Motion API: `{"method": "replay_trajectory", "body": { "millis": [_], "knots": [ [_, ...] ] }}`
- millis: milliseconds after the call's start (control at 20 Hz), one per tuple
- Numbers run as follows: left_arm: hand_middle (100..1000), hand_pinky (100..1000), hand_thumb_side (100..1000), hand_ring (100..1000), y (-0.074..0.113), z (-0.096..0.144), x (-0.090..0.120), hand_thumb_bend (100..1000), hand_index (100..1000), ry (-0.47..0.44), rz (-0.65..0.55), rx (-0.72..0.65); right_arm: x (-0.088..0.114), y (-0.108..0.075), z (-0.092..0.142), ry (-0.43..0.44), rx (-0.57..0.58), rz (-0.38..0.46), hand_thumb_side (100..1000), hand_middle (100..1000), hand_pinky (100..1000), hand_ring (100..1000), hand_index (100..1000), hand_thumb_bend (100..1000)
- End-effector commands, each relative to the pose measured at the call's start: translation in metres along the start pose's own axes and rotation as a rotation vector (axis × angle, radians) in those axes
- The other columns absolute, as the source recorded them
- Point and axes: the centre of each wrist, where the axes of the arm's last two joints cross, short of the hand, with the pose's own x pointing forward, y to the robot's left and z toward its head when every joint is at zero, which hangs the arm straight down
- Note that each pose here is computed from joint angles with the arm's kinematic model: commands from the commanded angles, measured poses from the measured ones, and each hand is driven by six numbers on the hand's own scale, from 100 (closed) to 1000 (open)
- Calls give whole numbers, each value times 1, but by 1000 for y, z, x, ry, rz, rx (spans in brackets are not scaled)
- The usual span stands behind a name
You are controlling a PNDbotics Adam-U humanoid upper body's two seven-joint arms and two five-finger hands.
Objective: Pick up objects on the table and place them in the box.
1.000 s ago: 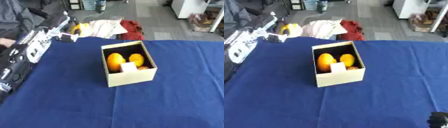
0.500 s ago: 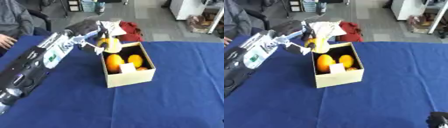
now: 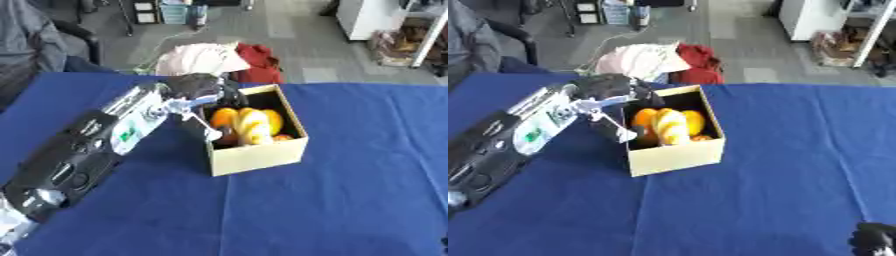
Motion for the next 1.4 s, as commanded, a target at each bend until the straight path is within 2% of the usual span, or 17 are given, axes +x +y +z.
{"method": "replay_trajectory", "body": {
  "millis": [50,150,350,500,550,600,650,800,950,1200,1400],
  "knots": [
    [746,793,214,741,29,21,2,131,882,-1,-30,98,5,-4,-1,-17,-6,17,569,594,627,638,689,100],
    [708,779,181,715,39,38,10,100,862,-17,3,205,5,-5,-1,-19,-13,19,560,594,627,638,688,100],
    [618,725,257,653,42,72,31,100,802,-64,173,435,6,-6,-1,-23,-30,23,535,593,626,637,687,100],
    [573,688,388,613,20,91,37,100,761,-44,344,572,6,-8,0,-27,-45,26,511,593,625,637,687,100],
    [571,686,399,610,10,95,37,100,759,-29,393,604,6,-9,0,-26,-52,27,511,593,625,637,687,100],
    [547,664,453,589,-4,98,38,100,736,-4,462,634,6,-9,1,-27,-61,27,502,593,625,637,687,100],
    [542,659,467,585,-17,100,40,100,730,17,524,657,6,-10,2,-28,-69,26,497,593,625,636,687,100],
    [517,640,516,563,-49,103,49,100,702,79,676,702,5,-10,4,-31,-94,22,488,593,624,636,686,100],
    [510,633,560,557,-71,101,62,100,692,124,800,712,5,-11,6,-30,-113,21,481,593,624,636,686,100],
    [516,635,618,563,-91,92,78,100,695,146,931,664,4,-11,8,-32,-131,18,456,593,624,636,686,100],
    [514,633,639,562,-102,88,83,100,690,151,984,628,5,-11,8,-36,-137,17,452,593,624,636,686,100]
  ]
}}
